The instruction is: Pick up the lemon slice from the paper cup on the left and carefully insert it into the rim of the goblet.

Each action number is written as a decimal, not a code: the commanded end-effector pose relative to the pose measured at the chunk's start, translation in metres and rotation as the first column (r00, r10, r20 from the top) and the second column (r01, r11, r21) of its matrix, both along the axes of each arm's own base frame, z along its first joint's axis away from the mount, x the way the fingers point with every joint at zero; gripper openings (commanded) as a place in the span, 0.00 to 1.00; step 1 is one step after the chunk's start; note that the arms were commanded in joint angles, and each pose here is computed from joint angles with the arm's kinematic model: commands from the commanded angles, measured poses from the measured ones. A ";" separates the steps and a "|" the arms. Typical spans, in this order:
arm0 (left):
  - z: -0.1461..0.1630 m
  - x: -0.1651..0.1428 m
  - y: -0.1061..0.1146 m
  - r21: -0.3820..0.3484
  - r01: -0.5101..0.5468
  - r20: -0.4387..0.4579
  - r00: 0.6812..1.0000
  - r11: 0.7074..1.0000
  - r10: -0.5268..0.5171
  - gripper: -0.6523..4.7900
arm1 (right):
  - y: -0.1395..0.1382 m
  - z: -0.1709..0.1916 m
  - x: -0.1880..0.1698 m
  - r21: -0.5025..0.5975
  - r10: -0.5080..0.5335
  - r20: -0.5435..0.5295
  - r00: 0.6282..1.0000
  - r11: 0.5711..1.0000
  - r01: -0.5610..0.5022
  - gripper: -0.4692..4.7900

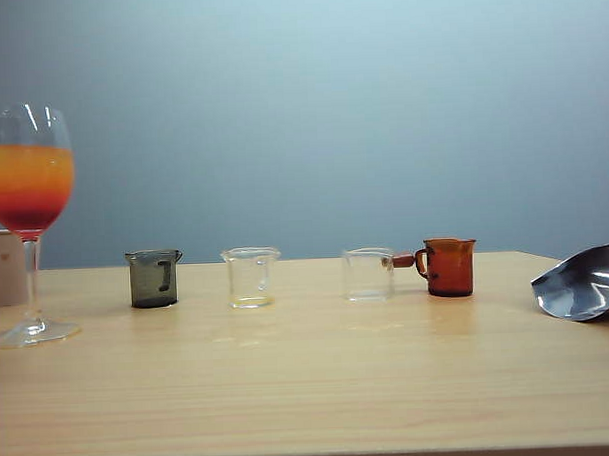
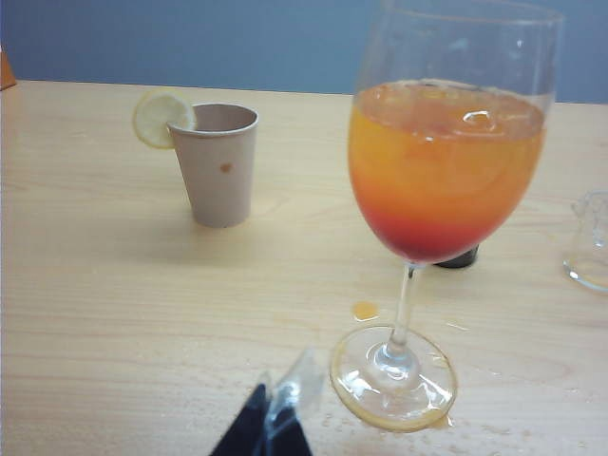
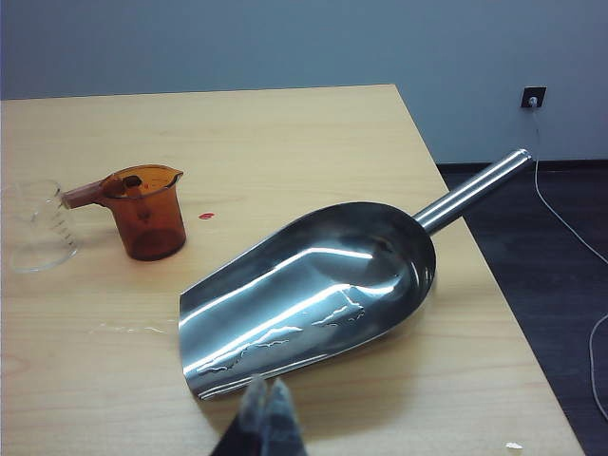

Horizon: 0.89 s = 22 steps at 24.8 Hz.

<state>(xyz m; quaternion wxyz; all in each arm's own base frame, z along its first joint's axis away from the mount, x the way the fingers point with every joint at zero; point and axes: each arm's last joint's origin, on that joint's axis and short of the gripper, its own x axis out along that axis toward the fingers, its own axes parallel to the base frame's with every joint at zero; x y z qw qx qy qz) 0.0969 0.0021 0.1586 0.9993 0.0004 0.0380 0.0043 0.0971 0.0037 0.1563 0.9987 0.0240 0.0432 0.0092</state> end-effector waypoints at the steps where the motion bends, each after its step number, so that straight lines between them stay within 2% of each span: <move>1: 0.001 0.000 0.000 -0.002 -0.006 0.013 1.000 1.000 0.006 0.11 | 0.000 0.000 0.000 0.001 -0.002 0.005 1.000 1.000 0.002 0.07; 8: 0.001 0.000 0.000 -0.003 -0.008 0.012 1.000 1.000 0.008 0.11 | 0.000 0.000 0.000 -0.004 -0.003 0.005 1.000 1.000 0.003 0.07; 11: 0.008 -0.001 0.000 -0.042 0.001 0.046 0.999 0.999 0.001 0.11 | 0.000 0.011 -0.001 0.009 0.014 0.077 0.997 1.000 -0.015 0.07; 12: 0.020 -0.003 0.000 -0.060 -0.007 0.080 0.997 0.998 0.011 0.11 | 0.000 0.027 -0.004 0.013 0.004 0.112 0.994 1.000 -0.005 0.07; 15: 0.047 -0.011 0.001 -0.060 -0.040 0.124 0.991 0.997 0.047 0.11 | -0.002 0.061 -0.012 0.065 -0.050 0.081 0.995 0.997 0.045 0.07; 18: 0.069 -0.018 0.001 -0.019 -0.045 0.130 0.990 0.999 0.047 0.11 | 0.000 0.092 -0.012 0.058 0.005 0.099 0.995 0.998 -0.011 0.07; 19: 0.083 -0.020 0.001 0.012 -0.046 0.125 0.991 0.999 0.045 0.11 | 0.001 0.111 -0.008 0.055 0.027 0.105 0.994 0.998 -0.032 0.07; 22: 0.110 -0.018 0.001 0.044 -0.044 0.128 0.991 0.998 0.038 0.11 | 0.003 0.147 0.006 0.051 0.076 0.109 0.991 0.995 -0.082 0.07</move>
